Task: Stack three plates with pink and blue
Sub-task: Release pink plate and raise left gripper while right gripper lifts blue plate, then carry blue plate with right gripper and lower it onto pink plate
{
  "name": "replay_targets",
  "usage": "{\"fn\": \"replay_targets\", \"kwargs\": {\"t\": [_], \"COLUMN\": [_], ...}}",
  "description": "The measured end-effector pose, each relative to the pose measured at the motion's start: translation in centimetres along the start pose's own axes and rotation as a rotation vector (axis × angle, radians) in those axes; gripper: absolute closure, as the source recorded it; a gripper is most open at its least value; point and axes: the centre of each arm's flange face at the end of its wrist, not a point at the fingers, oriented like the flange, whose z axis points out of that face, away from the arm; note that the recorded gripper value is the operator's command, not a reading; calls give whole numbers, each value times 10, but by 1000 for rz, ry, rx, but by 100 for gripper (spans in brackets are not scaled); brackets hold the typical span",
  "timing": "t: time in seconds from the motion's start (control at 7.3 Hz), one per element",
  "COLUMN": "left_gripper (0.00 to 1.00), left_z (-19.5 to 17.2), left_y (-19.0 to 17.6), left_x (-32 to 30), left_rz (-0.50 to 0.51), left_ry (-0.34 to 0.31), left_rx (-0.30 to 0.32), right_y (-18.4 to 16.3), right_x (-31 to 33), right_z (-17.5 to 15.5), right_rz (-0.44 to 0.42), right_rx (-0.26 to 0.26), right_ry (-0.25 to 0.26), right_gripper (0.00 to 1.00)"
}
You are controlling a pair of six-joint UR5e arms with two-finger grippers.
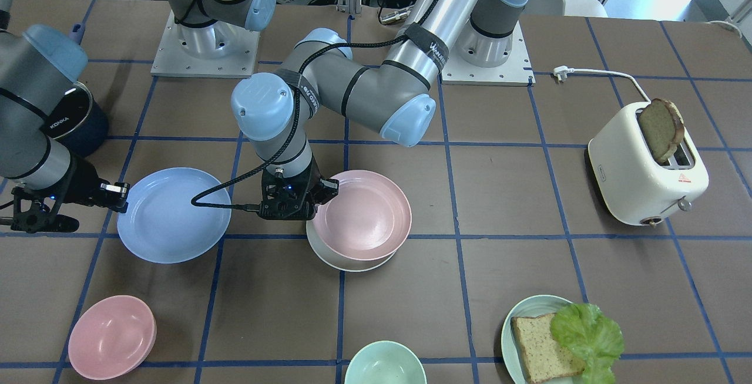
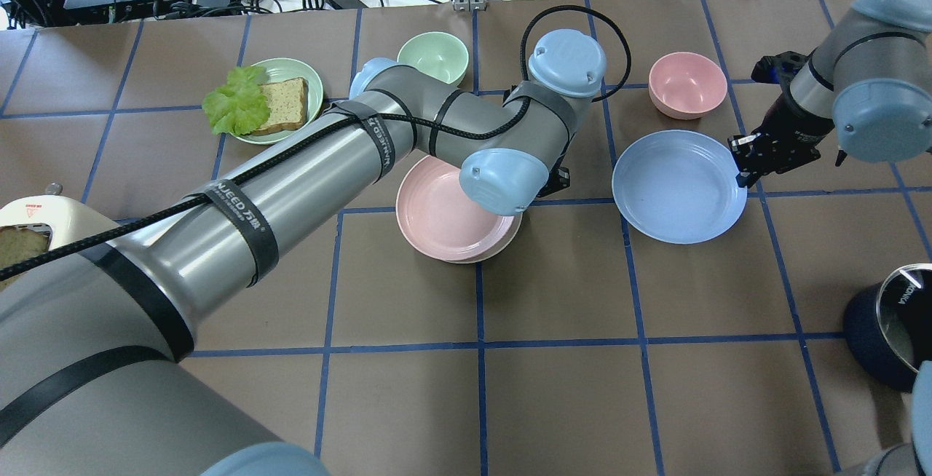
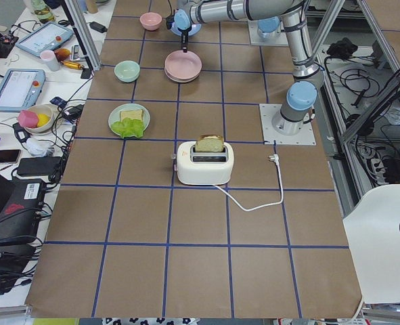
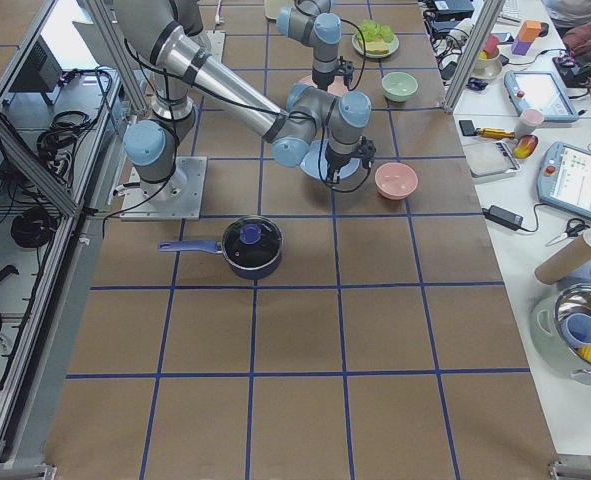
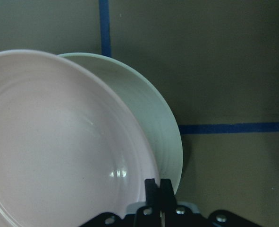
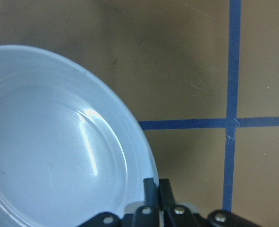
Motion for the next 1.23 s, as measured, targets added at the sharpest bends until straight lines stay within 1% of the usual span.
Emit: {"fn": "replay_targets", "kwargs": {"t": [0.14,0.27,0.41,0.55,0.68,0.96,1.23], "left_gripper": [0,0,0,0,0,0,0], "left_z": [-1,-12,-29,-48,-67,-104,-146], "left_y": [-2,-5,-12,-22,-32,-39,-23], "left_x": [2,-1,-14,-39,-71,-141,-199], "left_rz": [7,8,5,15,35,17,-34], "left_ry": [7,23,42,67,86,95,114], "left_rx": [16,40,54,46,25,-27,-101], "right_y": [-2,-3,-5,-6,-7,-3,8], "right_x": [0,-1,-3,-12,-32,-91,-163], "right_z": [-2,-4,-7,-10,-12,-13,-17], "right_rz": [3,4,4,6,19,73,136], "right_rx": [3,6,9,13,15,21,38], "right_ry": [4,6,10,14,19,24,23], "right_gripper": [100,100,100,100,100,100,100]}}
